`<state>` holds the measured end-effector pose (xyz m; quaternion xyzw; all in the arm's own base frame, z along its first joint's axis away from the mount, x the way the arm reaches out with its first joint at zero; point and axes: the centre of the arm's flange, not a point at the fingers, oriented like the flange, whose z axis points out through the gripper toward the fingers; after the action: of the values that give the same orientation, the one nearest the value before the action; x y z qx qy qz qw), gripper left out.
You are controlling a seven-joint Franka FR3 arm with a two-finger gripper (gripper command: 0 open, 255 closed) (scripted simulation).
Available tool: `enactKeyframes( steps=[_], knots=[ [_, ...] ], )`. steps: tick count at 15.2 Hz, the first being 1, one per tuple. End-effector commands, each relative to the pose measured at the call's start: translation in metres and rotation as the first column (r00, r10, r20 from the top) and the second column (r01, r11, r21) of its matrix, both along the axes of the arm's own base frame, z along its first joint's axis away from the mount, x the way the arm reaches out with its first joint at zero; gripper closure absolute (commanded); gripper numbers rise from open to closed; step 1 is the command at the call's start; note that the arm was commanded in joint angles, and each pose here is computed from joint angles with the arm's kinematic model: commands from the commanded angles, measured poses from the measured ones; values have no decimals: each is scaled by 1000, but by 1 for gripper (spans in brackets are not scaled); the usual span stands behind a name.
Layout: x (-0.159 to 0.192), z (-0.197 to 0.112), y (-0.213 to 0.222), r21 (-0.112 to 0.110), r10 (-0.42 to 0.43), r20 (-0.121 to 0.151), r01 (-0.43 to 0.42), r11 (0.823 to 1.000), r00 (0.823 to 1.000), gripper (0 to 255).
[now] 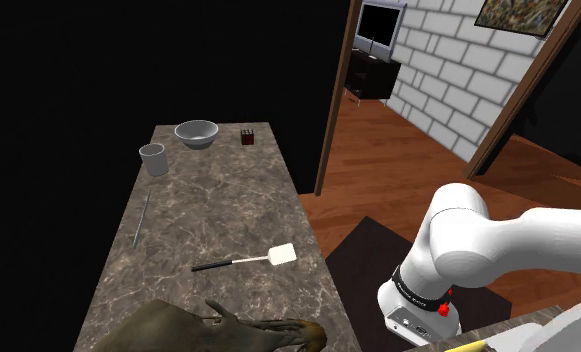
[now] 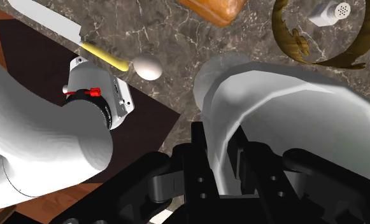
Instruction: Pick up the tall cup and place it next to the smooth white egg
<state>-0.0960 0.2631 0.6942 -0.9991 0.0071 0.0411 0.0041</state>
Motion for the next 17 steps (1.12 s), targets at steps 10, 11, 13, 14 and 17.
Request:
enactKeyframes(
  steps=[10, 11, 13, 14, 17],
  knots=[
    [-40, -43, 8, 1, 0, -1, 0, 1000, 1000, 255],
    [-40, -48, 8, 1, 0, -1, 0, 1000, 1000, 255],
    [-40, -59, 8, 1, 0, -1, 0, 1000, 1000, 255],
    [-40, -64, 8, 1, 0, -1, 0, 1000, 1000, 255],
    [-40, -80, 8, 1, 0, -1, 0, 1000, 1000, 255]
  ],
)
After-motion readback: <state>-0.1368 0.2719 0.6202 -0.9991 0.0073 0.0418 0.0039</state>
